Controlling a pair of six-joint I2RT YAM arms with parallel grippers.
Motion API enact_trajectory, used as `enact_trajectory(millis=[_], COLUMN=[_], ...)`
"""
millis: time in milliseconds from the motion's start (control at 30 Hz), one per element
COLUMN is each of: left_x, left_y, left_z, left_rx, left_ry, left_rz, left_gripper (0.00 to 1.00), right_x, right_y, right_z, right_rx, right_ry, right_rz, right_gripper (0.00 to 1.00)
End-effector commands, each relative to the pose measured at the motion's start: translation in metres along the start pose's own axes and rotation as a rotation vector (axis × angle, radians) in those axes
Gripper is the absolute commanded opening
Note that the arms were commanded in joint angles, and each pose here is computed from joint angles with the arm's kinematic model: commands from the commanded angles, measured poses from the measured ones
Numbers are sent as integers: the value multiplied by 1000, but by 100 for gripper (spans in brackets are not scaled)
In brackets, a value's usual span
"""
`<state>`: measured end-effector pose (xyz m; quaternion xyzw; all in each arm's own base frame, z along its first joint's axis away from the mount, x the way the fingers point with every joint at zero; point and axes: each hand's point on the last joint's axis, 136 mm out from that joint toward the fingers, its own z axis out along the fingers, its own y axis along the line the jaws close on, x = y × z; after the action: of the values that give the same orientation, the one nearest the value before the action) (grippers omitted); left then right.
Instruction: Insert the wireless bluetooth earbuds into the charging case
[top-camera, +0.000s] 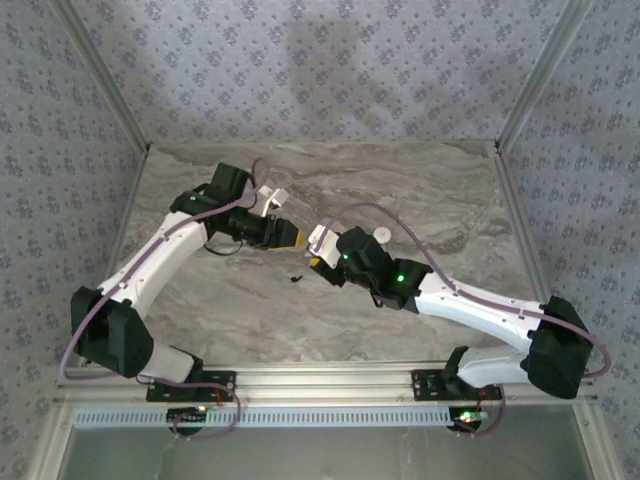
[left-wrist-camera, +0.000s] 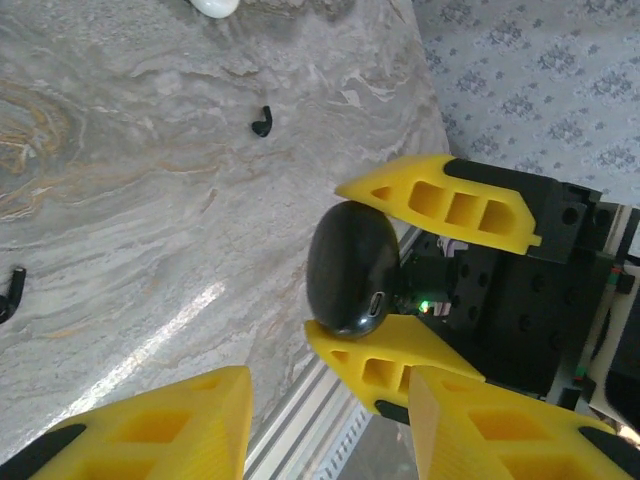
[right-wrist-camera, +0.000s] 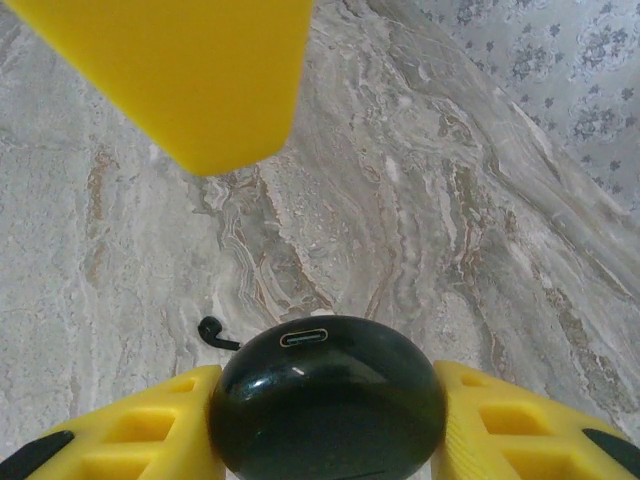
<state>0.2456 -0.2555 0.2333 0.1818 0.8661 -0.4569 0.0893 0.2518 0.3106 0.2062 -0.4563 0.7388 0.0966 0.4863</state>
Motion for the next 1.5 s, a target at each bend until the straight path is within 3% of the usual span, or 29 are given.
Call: enact_trajectory(millis=[0, 600, 933, 1033, 1167, 1467], left_x=[2, 0, -2, -5, -12, -30], left_y=[-5, -15, -14, -13, -12, -12], left_z=[4, 17, 20, 22, 22, 21], left_rx=[7, 35, 41, 41, 45, 71], left_ry=[36, 74, 77, 65, 29, -71], left_rz=[16, 39, 42, 59, 95, 163], left_gripper=[46, 45, 23, 19, 17, 14], right_x=[-24, -41, -53, -53, -54, -58], right_y=[-1, 4, 1, -2, -8, -25], right_z=[-6, 4, 0, -3, -10, -39], right_rx=[-8, -17, -7, 3, 15, -49], right_ry=[-69, -79, -117, -127, -145, -217], right_rz=[-37, -77, -76, -60, -9, 199], right_gripper=[42, 42, 45, 50, 67, 76])
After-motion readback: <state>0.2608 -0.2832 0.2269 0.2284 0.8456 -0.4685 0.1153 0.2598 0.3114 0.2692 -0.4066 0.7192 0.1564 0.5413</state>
